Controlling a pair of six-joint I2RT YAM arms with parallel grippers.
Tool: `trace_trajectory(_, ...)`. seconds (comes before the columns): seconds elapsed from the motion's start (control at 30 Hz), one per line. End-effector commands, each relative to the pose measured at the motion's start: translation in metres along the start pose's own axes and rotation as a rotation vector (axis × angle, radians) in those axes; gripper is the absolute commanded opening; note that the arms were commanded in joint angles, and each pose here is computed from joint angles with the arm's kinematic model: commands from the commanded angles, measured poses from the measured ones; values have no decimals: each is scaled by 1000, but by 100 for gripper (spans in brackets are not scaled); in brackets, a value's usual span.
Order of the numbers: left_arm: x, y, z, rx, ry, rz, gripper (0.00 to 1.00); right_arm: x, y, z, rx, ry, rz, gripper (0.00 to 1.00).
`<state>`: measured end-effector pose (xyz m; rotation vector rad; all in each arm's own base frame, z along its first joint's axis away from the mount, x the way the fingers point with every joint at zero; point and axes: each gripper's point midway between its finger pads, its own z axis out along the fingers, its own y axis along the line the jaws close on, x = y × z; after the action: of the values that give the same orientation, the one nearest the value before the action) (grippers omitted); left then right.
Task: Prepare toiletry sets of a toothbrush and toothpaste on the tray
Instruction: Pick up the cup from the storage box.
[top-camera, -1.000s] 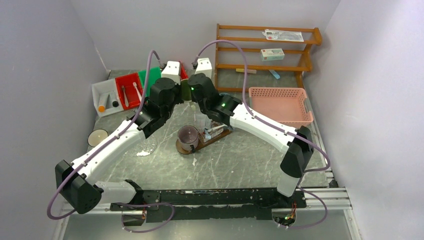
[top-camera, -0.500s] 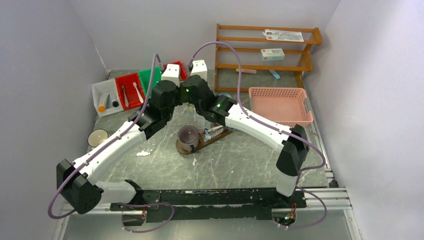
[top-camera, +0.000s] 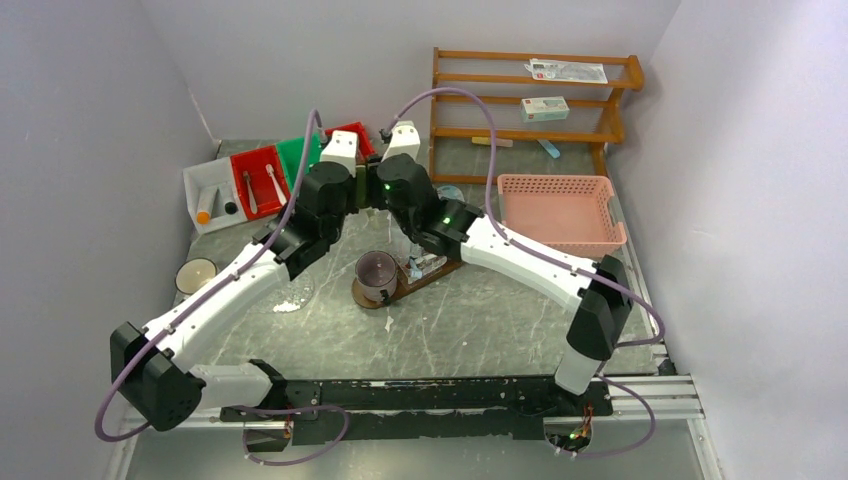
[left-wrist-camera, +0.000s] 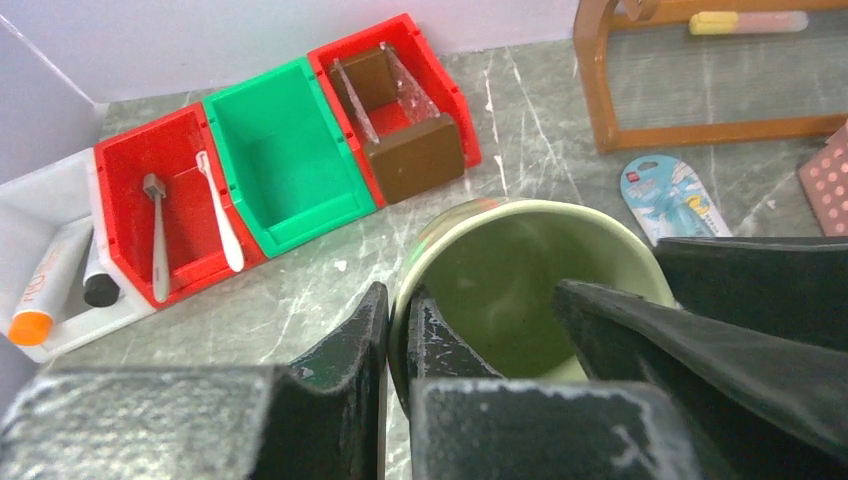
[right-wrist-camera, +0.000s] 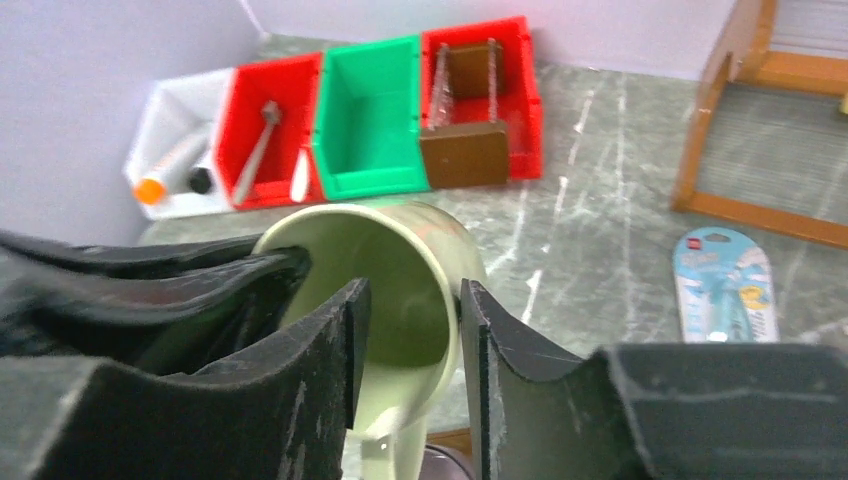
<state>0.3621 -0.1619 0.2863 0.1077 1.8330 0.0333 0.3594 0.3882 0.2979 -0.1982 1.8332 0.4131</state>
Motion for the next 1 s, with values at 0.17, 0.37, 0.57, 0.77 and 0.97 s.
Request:
trace_trajectory(0.17, -11, 49, -5, -3, 4, 34, 5, -50, 30, -38, -178, -154, 150, 54)
trace_trajectory(0.37, -7, 84, -7, 9, 68, 175, 5, -52, 11, -61, -187, -198, 130, 65)
trace_trajectory(0.57, 9, 104, -5, 51, 141, 284, 5, -38, -20, -91, -179, -239, 116, 78)
trace_trajectory(0.77, 41, 109, -1, 134, 227, 362, 5, -22, -60, -127, -157, -292, 107, 89)
trace_trajectory(0.97, 80, 113, -3, 200, 303, 455, 5, -2, -86, -154, -158, -304, 124, 90)
